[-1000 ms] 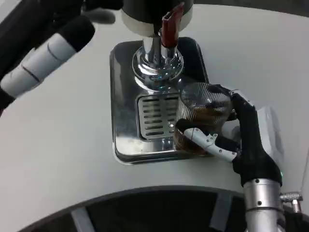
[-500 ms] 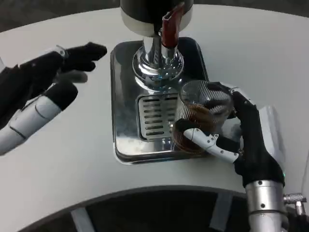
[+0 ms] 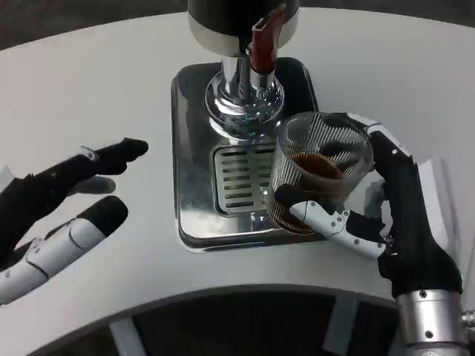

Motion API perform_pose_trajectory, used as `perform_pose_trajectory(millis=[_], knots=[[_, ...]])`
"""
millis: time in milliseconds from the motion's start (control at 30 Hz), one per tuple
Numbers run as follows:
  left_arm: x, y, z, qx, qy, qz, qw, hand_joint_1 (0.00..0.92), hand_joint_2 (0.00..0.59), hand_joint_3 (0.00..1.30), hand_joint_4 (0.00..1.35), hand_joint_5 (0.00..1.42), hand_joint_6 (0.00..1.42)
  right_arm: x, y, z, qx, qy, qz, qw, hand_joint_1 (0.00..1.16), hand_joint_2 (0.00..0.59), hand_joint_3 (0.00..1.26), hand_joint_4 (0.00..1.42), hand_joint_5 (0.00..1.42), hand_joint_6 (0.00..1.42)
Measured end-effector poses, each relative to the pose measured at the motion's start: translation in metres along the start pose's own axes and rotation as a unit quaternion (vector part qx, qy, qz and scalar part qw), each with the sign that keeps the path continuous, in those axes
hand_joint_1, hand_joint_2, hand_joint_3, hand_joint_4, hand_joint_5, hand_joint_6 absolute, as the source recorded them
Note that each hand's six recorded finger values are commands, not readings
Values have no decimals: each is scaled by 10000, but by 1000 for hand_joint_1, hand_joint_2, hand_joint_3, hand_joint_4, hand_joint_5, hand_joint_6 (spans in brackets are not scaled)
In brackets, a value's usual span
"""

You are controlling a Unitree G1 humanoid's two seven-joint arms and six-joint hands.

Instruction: Grasp the cup under the faucet to collect the drink, then remove the cup.

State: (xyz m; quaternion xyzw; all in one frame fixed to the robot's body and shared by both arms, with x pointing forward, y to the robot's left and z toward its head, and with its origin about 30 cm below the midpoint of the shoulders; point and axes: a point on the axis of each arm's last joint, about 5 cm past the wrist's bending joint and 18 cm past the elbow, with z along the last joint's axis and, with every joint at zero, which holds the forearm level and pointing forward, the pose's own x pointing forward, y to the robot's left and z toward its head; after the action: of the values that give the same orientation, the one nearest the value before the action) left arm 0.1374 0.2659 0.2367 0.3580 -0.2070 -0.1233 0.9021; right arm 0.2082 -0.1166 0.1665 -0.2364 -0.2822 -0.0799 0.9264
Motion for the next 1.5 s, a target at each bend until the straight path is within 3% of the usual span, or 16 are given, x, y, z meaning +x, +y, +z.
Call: perform_pose_trajectory(millis=[300,433,600,733,900,1333,1500], knots=[[-26,-27,24,369,198,0,9991,0,98,152,53,86,163,-141,-53,104,61,-172,301,9994,947,186,803,1011,1365,1424],[-53,-36,41,574,362,-87,9977,0,82,126,26,54,141,-181,-63,153,-12,-318,460,9984,947,186,812,1013,1365,1424],[-110,-26,78,849,548,-169,9947,0,62,109,2,37,128,-195,-32,223,10,-535,620,9966,949,182,818,1013,1378,1424],[-162,-23,83,929,666,-191,9933,0,61,90,0,19,125,-204,-1,246,26,-586,711,9957,951,178,819,1024,1380,1424],[-192,-11,120,1260,655,-203,9897,0,63,87,0,13,125,-196,19,268,87,-618,733,9954,951,180,819,1026,1380,1424],[-215,18,240,2061,638,-328,9759,0,66,63,0,0,110,-133,77,352,167,-869,847,9925,952,178,827,1038,1380,1424],[-227,-5,285,2218,456,-476,9729,0,70,59,0,0,110,-132,84,359,177,-888,921,9916,952,179,828,1040,1393,1424]])
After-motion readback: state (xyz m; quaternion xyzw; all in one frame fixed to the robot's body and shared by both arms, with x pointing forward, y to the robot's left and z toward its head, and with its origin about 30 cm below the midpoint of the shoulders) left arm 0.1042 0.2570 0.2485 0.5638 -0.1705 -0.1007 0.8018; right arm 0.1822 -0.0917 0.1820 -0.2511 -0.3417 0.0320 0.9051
